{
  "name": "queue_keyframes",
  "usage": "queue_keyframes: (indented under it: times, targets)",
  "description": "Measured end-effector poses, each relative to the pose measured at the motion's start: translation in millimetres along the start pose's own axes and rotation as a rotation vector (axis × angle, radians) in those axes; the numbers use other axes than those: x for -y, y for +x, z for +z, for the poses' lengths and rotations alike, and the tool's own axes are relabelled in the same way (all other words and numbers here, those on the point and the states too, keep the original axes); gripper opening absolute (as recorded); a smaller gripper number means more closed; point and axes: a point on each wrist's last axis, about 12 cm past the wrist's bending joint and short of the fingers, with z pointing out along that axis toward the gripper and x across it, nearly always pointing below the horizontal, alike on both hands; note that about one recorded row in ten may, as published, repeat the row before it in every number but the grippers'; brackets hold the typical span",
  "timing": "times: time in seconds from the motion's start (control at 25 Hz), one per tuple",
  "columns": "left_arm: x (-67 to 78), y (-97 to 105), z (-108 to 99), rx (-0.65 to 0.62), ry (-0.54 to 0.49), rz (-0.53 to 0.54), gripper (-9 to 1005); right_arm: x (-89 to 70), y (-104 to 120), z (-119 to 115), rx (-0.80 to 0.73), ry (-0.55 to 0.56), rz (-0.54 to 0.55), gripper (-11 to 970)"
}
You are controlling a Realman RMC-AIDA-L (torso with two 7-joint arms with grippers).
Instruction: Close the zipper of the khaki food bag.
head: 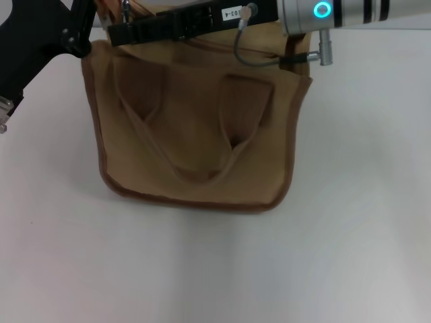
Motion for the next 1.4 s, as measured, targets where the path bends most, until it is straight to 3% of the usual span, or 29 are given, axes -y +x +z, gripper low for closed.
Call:
queue_keyframes:
  times: [0.28, 0.52, 0.72, 1.4]
  targets:
    - [0.9, -0.2, 1.1, 0.006, 0.006, -0.003, 69, -5.2, -2.4, 8.1, -0.004, 0.019, -0.051, 762]
    - [0.4, -0.8, 0.9, 0.006, 0.006, -0.006, 71, -3.4, -2.2, 8.9, 0.007, 0.038, -0.047, 555]
    - [0.7, -1.1, 0.3, 0.008, 0.009, -0.012, 73, -1.9, -2.0, 10.6, 0.008, 0.056, -0.048, 438]
    - [3.8, -0.4, 1.7, 0.004, 0.034, -0.016, 79, -9.3, -1.5, 22.8, 0.019, 0.081, -0.072, 391]
